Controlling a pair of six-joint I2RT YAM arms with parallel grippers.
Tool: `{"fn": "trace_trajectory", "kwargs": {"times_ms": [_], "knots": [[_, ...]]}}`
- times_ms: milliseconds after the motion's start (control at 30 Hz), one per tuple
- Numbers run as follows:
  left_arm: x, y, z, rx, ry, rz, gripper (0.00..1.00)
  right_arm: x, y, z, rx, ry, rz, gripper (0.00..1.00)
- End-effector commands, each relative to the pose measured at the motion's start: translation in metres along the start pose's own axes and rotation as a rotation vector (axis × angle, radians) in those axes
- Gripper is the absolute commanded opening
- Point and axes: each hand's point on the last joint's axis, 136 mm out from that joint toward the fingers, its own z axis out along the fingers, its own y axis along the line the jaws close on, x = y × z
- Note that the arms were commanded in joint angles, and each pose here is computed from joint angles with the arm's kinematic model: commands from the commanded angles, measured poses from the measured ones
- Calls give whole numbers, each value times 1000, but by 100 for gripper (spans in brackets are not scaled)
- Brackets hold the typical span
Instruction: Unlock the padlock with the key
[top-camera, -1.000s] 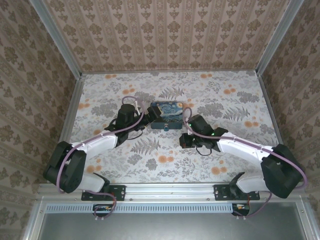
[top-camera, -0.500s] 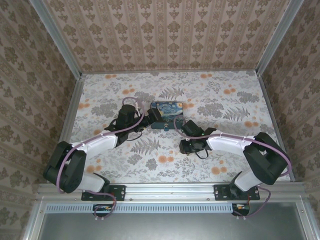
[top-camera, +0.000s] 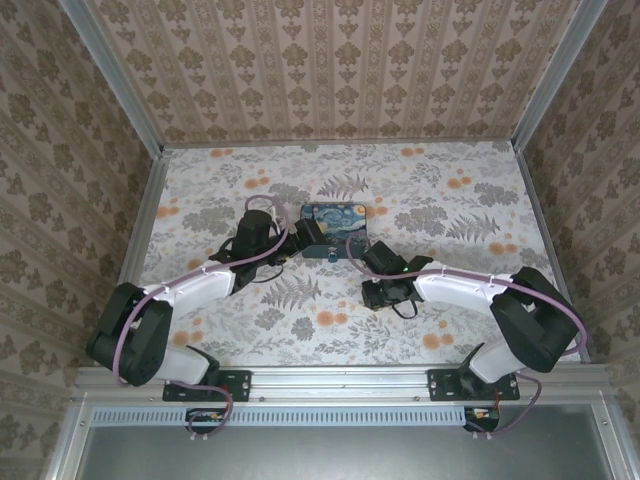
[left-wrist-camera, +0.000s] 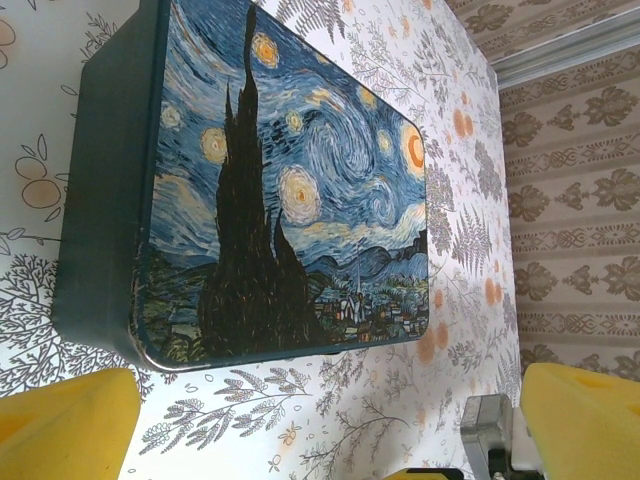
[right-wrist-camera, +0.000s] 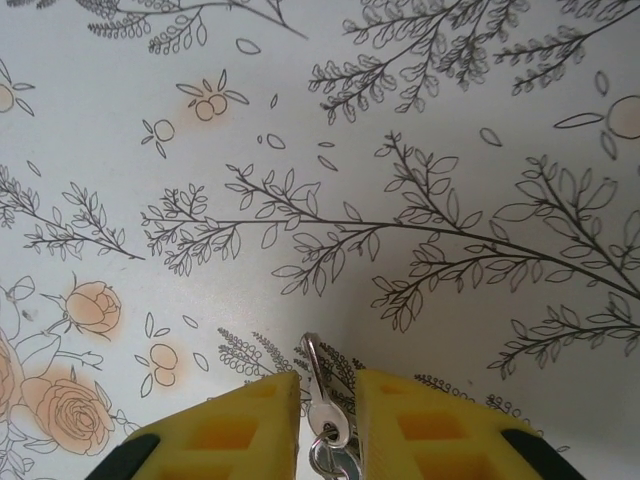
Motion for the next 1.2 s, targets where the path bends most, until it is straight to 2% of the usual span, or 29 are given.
{"fn": "trace_trajectory", "kwargs": {"times_ms": [0,633,800,967,1167], "knots": [[-8,-15,-5,31,-24,40,100,3,-2,1,30,20,-20,23],[-8,-14,-3,30,-23,39,100,25,-6,9,82,58,-48,26],[-7,-12,-3,28,-23,36,100,30,-6,14,93,66,-59,18],[-7,-11,-3,28,-24,33,100,30,-5,16,99,67,-62,2],[-7,-14,-5,33,-25,38,100,12,6,-7,60,8,-73,0]]}}
